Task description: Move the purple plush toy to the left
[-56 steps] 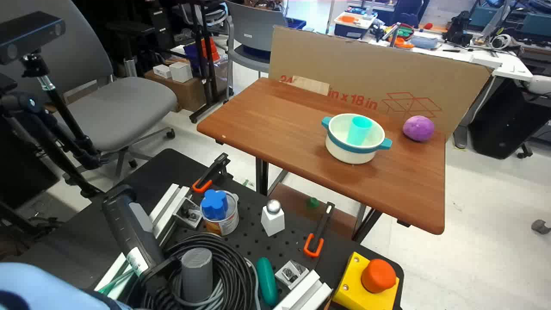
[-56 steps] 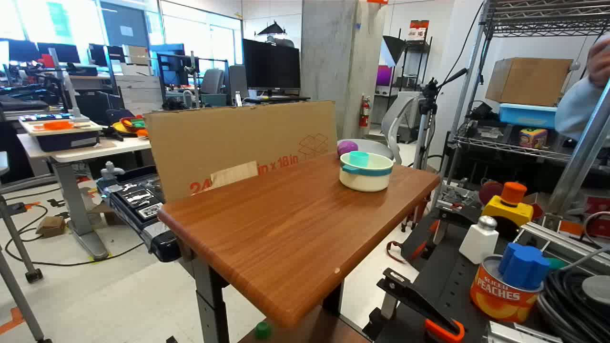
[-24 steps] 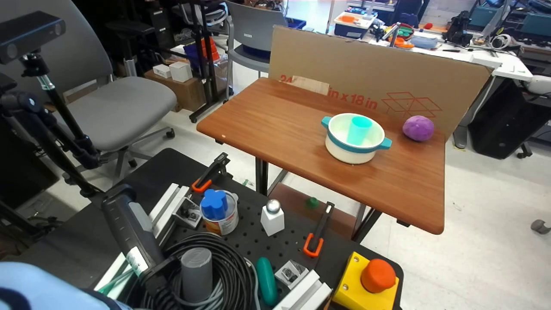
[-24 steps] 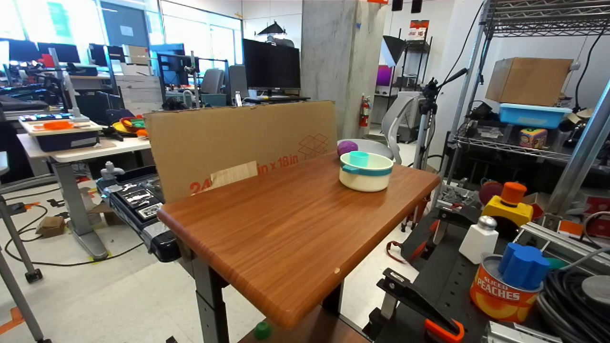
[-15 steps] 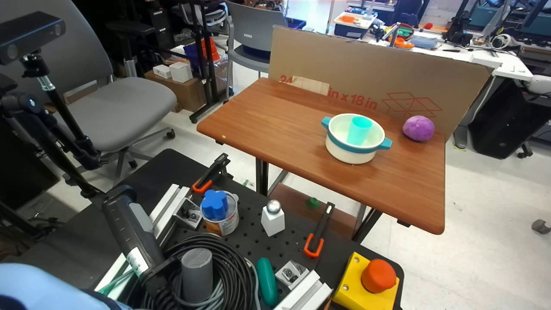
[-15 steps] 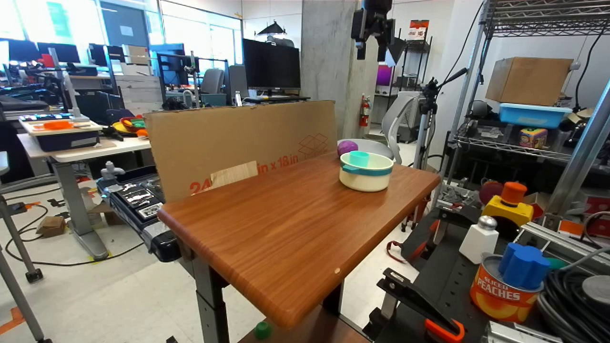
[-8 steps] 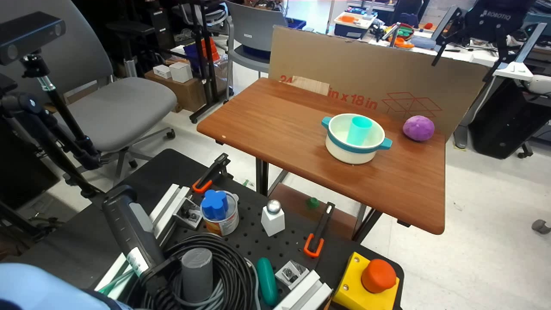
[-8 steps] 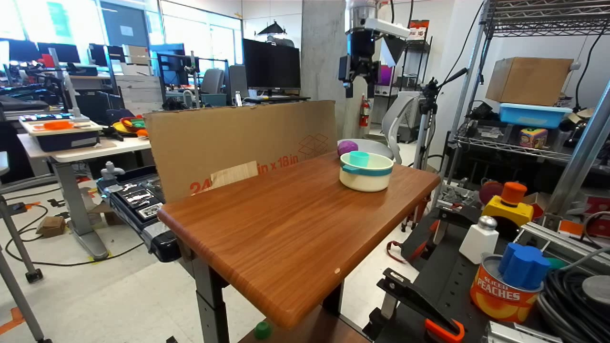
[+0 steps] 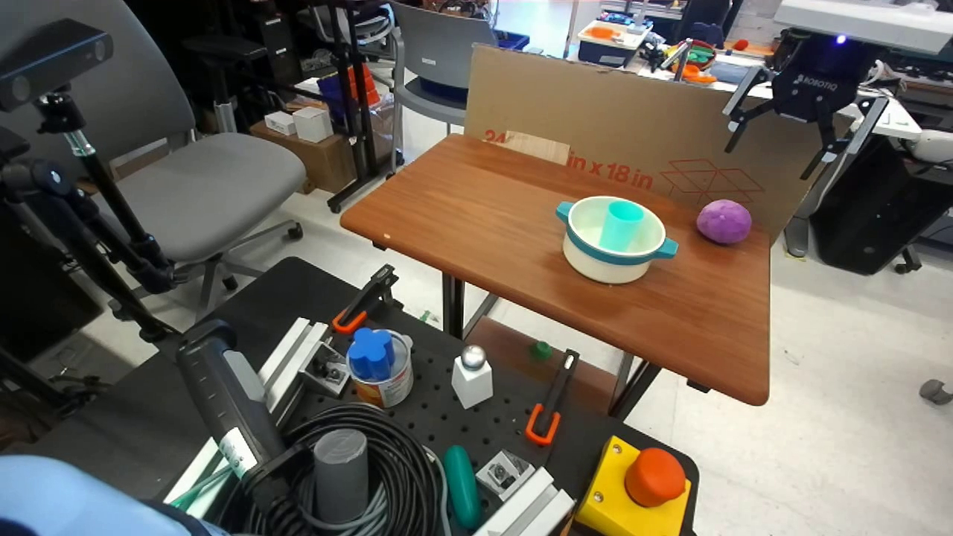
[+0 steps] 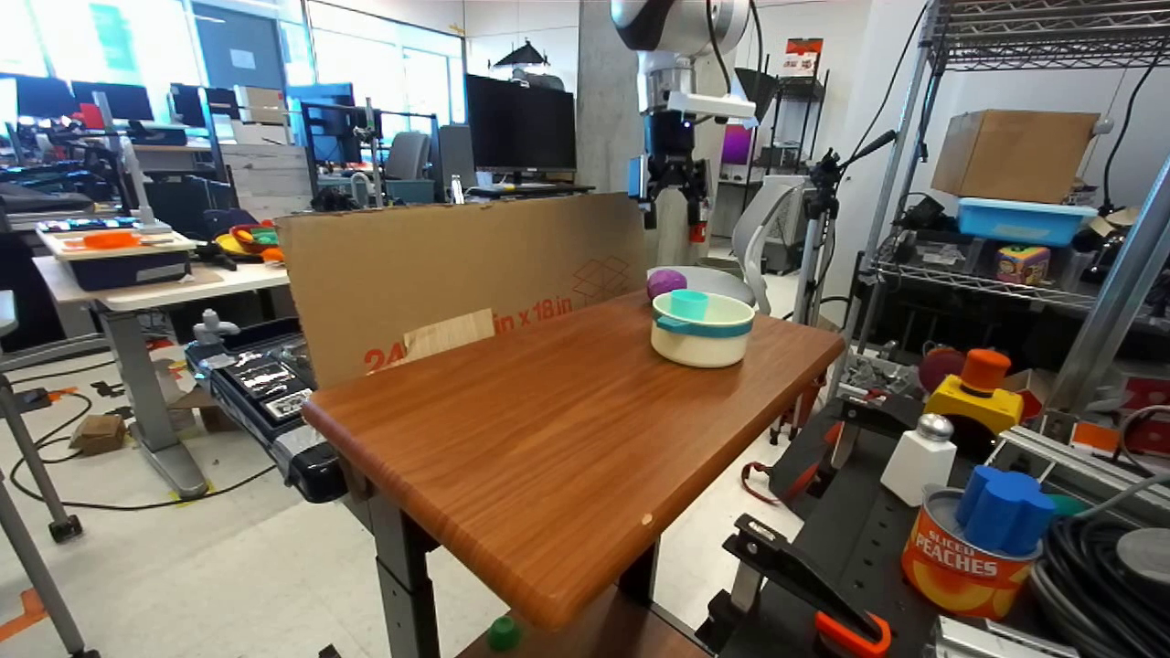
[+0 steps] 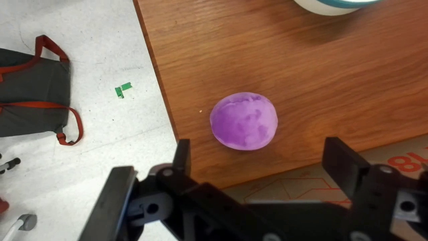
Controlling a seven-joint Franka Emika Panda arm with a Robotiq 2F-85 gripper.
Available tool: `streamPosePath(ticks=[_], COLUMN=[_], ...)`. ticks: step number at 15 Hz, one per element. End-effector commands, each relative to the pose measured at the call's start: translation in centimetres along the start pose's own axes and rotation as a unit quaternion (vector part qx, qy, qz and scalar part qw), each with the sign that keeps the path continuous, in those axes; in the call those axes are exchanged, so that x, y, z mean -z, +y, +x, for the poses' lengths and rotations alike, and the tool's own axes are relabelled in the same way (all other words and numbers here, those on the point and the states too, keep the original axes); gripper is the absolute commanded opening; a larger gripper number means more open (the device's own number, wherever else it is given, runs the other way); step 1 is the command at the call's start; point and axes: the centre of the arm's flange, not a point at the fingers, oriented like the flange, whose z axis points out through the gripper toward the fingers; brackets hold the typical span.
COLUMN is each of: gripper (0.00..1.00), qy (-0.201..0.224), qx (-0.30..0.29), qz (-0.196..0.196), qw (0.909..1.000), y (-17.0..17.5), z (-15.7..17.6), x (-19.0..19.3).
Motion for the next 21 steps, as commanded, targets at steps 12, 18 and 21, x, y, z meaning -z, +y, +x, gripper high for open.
streamPosePath(ticks=[12, 18, 21], gripper=[0.72, 0.29, 0.20], qy=[-0.054, -0.057, -0.033], qx=[-0.065, -0.066, -0.040], qz=[-0.061, -0.074, -0.073], qw=[0.9946, 0.9934, 0.9960], y=[-0.5, -0.9, -2.7], z=[6.1, 5.5, 2.7], x=[-8.2, -8.3, -5.3])
